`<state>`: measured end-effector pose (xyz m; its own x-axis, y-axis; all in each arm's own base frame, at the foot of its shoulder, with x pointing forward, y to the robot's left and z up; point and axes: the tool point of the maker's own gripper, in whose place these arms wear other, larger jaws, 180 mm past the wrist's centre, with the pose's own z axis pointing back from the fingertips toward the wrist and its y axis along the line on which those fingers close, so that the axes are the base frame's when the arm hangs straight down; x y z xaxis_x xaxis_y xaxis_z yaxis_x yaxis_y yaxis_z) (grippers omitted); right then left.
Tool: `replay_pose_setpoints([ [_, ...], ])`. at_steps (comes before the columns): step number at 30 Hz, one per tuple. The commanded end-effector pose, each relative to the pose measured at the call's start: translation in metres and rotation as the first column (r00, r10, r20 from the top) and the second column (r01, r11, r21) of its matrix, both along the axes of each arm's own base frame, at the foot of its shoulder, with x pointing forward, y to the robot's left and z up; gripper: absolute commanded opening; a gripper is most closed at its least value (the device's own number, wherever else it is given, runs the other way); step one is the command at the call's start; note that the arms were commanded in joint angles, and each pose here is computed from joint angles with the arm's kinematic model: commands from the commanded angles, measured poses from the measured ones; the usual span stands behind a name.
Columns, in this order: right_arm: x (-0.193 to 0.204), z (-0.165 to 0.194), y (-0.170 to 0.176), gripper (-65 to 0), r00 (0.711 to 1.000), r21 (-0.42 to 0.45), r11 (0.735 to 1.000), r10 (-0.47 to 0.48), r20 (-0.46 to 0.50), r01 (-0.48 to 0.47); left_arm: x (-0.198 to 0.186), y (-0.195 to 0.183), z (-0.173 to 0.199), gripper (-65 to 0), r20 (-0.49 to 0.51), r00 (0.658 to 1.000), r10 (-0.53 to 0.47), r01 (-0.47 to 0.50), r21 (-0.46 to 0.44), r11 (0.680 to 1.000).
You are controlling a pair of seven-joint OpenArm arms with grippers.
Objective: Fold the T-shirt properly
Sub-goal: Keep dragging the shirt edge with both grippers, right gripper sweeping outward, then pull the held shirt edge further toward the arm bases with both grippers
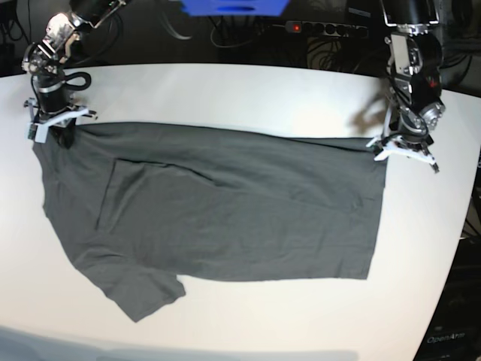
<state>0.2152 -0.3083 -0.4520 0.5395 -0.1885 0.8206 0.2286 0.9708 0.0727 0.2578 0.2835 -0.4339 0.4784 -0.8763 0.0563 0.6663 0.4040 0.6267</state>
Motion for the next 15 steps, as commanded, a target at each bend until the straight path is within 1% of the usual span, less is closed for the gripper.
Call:
replay_pose_setpoints([
  [1,-0.047,-0.044,0.008,-64.6,0.959,0.005,0.999,0.035,-0.281,-0.035,0.001,0.006,0.007,-62.6,0.013,1.000,-0.001,0.001,0.020,1.000],
  [4,-0.055,-0.047,0.008,-64.6,0.954,0.007,0.999,0.035,-0.296,-0.035,-0.003,0.005,0.007,-62.6,0.012,1.000,-0.002,0.002,0.018,1.000],
  [5,-0.055,-0.047,0.009,-64.6,0.954,0.008,0.999,0.038,-0.298,-0.038,-0.002,0.007,0.012,-62.6,0.031,0.999,0.010,-0.010,0.005,1.000],
  [7,-0.055,-0.047,0.010,-64.6,0.953,0.008,0.999,0.040,-0.299,-0.039,0.009,0.002,0.031,-62.6,0.105,0.994,0.019,-0.015,-0.038,0.999],
  [10,-0.056,-0.048,0.010,-64.6,0.953,0.009,0.999,0.040,-0.300,-0.039,0.024,-0.013,0.059,-62.6,0.205,0.979,0.002,0.019,-0.101,0.995],
  [14,-0.055,-0.048,0.011,-64.6,0.953,0.009,0.999,0.042,-0.301,-0.041,0.035,-0.024,0.085,-62.6,0.285,0.958,-0.013,0.047,-0.112,0.993],
  [15,-0.055,-0.047,0.010,-64.6,0.953,0.007,0.999,0.042,-0.301,-0.042,0.036,-0.030,0.085,-62.6,0.292,0.956,-0.013,0.051,-0.125,0.991],
])
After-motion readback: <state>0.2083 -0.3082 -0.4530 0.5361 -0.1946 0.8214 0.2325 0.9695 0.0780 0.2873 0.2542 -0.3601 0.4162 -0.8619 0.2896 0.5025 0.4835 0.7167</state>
